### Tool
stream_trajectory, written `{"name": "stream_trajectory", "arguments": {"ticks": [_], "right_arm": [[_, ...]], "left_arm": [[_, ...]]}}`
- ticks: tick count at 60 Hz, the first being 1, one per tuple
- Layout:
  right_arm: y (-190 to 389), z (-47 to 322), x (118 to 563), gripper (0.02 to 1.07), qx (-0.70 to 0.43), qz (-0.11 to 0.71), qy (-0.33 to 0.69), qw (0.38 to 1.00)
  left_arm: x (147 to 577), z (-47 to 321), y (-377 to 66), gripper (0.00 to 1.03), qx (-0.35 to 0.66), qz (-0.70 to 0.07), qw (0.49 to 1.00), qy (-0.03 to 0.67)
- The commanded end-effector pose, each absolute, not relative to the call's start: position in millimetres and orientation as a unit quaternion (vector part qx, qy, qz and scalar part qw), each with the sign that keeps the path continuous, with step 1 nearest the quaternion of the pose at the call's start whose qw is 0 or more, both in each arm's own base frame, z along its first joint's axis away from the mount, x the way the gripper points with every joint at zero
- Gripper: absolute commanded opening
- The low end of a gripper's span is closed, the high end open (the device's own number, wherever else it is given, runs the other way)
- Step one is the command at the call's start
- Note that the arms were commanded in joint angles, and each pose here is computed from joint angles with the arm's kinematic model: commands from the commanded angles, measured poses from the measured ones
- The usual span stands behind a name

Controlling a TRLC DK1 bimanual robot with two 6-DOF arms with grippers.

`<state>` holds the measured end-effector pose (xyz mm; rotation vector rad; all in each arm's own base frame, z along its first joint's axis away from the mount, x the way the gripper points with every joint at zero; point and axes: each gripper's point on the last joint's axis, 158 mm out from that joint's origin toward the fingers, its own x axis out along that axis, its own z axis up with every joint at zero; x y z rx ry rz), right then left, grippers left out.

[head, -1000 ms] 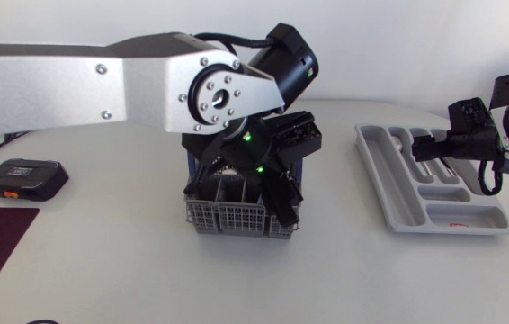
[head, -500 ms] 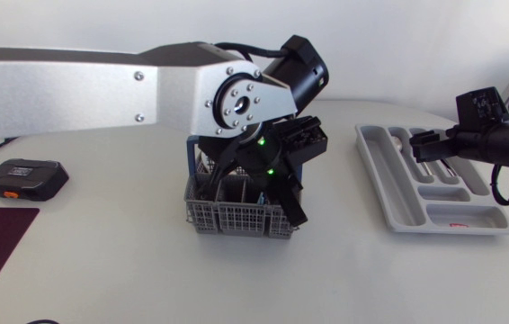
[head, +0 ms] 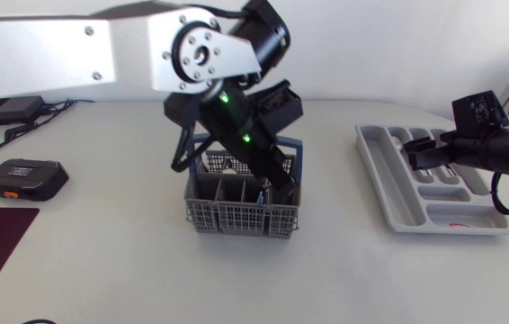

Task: Unload the cutlery basket into the drawer organizer.

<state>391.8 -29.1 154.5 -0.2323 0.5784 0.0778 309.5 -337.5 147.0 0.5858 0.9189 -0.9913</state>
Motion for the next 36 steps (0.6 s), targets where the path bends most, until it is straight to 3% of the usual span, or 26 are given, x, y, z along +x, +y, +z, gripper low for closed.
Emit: {"name": "stream_trajectory", "arguments": {"ticks": [1, 21, 36], "right_arm": [[-22.7, 143.4, 382.9, 0.98, -0.104, 0.042, 0.298, 0.948], [2.1, 147.6, 368.8, 0.98, -0.114, 0.072, 0.294, 0.946], [34.2, 168.1, 348.5, 0.98, -0.126, 0.122, 0.267, 0.948]], "left_arm": [[317.3, 192.6, -333.7, 0.03, 0.222, -0.457, 0.767, 0.392], [315.5, 254.7, -318.7, 0.03, 0.108, -0.508, 0.767, 0.377], [299.5, 300.1, -308.9, 0.03, 0.103, -0.525, 0.779, 0.327]]}}
